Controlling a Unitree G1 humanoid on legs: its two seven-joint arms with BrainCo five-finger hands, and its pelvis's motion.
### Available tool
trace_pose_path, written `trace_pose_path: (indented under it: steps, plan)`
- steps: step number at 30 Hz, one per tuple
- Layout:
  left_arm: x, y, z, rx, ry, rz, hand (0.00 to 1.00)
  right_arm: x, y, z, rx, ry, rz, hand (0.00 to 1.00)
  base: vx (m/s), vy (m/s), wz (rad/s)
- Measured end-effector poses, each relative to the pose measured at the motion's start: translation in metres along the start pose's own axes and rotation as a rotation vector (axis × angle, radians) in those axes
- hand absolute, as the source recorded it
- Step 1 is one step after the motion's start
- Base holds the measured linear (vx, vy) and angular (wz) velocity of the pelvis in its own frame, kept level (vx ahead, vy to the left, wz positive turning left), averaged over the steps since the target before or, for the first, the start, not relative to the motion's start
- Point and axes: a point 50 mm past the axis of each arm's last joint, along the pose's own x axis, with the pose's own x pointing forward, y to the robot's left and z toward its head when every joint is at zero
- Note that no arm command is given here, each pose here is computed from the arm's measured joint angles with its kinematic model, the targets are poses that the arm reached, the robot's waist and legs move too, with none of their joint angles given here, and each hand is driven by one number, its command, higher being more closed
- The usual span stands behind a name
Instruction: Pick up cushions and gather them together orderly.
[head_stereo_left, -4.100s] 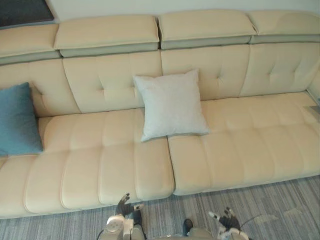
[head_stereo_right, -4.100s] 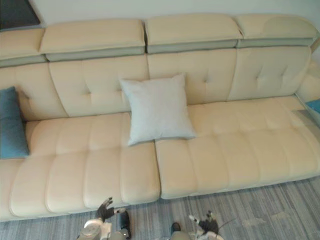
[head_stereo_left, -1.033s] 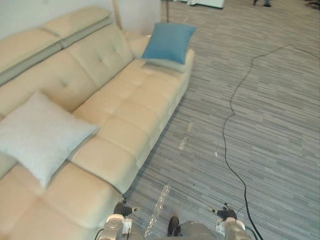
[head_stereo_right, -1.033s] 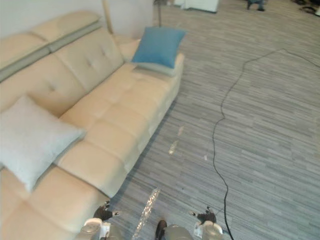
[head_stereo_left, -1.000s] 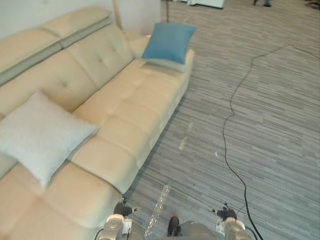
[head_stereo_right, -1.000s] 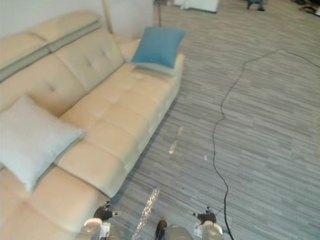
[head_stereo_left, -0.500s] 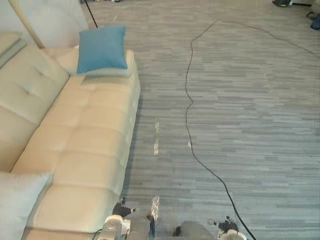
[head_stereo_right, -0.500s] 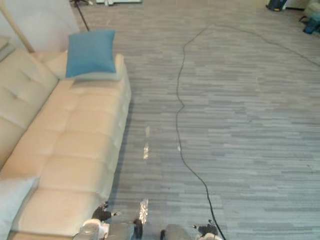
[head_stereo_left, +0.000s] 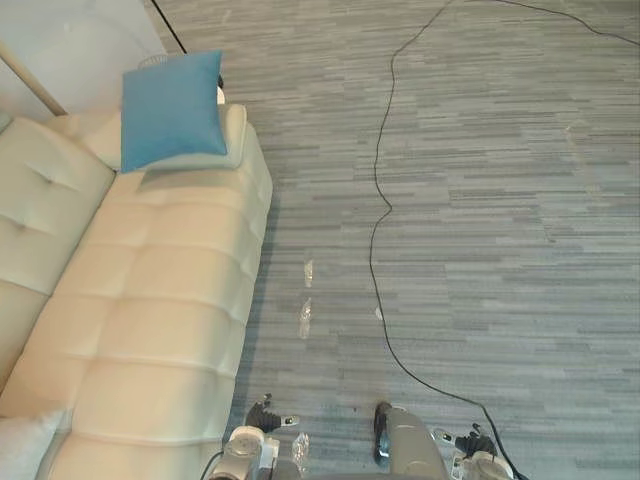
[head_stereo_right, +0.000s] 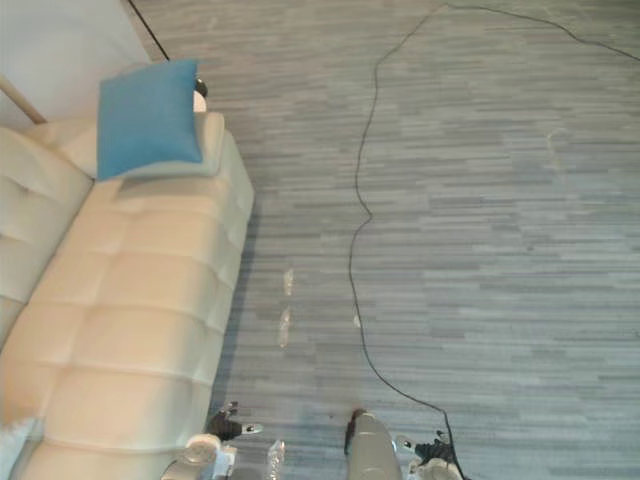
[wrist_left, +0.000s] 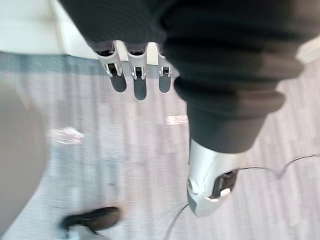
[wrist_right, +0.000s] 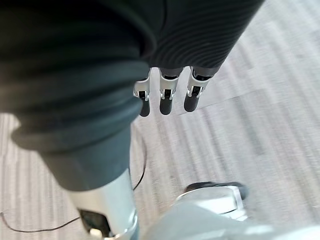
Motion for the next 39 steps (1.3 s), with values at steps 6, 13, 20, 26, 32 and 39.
trace_pose_path:
  steps: [6,13,20,26,32,39]
  plan:
    - [0.001,0.003,0.007,-0.022,-0.029,0.007,0.0,0.002,0.004,0.008,0.025,-0.021,0.005,0.0,0.27,-0.008,0.09]
    - [0.001,0.006,0.009,-0.01,-0.035,0.008,0.0,0.0,0.009,-0.001,0.018,0.01,0.013,0.0,0.41,0.144,0.07]
    - [0.0,0.015,-0.001,0.036,0.002,0.021,0.0,-0.002,0.012,-0.006,0.024,0.021,0.027,0.0,0.53,0.109,0.37]
    - [0.003,0.009,0.01,0.067,-0.028,0.004,0.0,0.0,0.006,0.006,0.021,-0.03,0.013,0.0,0.41,-0.148,0.41]
    - [0.001,-0.004,0.002,0.046,0.0,-0.027,0.0,-0.001,0.0,-0.004,0.027,-0.001,-0.003,0.0,0.4,-0.288,0.11]
    - [0.001,-0.009,0.007,-0.001,-0.023,-0.032,0.0,-0.005,-0.006,-0.018,0.111,0.043,-0.032,0.0,0.34,-0.115,-0.17]
